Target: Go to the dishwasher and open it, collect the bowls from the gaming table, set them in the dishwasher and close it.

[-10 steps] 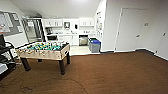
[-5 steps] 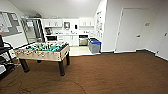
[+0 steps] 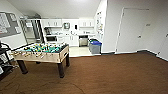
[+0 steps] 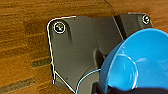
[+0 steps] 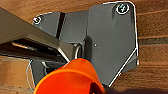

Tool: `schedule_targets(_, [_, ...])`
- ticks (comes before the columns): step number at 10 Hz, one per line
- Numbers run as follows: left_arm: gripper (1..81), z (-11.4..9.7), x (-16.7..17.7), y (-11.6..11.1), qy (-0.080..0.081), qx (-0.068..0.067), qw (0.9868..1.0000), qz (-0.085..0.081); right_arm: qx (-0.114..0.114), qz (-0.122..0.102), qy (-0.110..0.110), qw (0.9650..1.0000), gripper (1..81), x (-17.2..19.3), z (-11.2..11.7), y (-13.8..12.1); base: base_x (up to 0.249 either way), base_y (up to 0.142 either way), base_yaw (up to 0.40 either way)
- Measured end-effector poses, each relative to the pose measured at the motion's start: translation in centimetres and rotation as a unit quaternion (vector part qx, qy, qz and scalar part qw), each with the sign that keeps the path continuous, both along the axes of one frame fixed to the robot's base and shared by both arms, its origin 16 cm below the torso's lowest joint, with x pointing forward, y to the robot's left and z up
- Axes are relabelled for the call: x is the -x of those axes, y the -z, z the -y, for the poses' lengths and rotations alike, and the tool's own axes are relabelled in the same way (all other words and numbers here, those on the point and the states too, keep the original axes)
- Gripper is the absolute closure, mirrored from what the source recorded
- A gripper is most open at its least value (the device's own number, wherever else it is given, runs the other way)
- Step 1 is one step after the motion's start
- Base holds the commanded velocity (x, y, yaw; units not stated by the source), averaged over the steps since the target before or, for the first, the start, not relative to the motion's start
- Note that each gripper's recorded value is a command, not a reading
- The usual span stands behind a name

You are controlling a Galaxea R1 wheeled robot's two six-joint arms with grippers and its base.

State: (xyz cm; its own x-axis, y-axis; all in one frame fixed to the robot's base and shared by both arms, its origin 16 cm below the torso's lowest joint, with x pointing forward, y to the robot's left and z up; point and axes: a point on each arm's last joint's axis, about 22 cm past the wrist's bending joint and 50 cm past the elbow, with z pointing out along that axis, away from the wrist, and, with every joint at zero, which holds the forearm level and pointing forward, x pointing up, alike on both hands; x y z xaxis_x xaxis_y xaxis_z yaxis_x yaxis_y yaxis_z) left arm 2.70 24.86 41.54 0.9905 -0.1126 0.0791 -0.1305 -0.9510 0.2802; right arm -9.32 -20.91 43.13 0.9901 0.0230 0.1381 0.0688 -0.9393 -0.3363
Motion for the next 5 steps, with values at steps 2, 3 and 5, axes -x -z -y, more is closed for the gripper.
schedule_targets(2, [81.1, -0.01, 0.07, 0.0, 0.0, 0.0, 1.0, 0.0, 0.0, -0.001, 0.0, 1.0, 81.1, 0.05, -0.02, 0.0, 0.137, 0.0, 0.0])
schedule_targets(3, [81.1, -0.01, 0.04, 0.0, 0.0, 0.0, 1.0, 0.0, 0.0, -0.001, 0.0, 1.0, 81.1, 0.08, -0.06, -0.01, 0.138, 0.0, 0.0])
schedule_targets(5, [81.1, 0.02, 0.11, 0.0, 0.0, 0.0, 1.0, -0.001, 0.0, -0.001, 0.0, 1.0, 81.1, 0.08, -0.02, 0.0, 0.138, 0.0, 0.0])
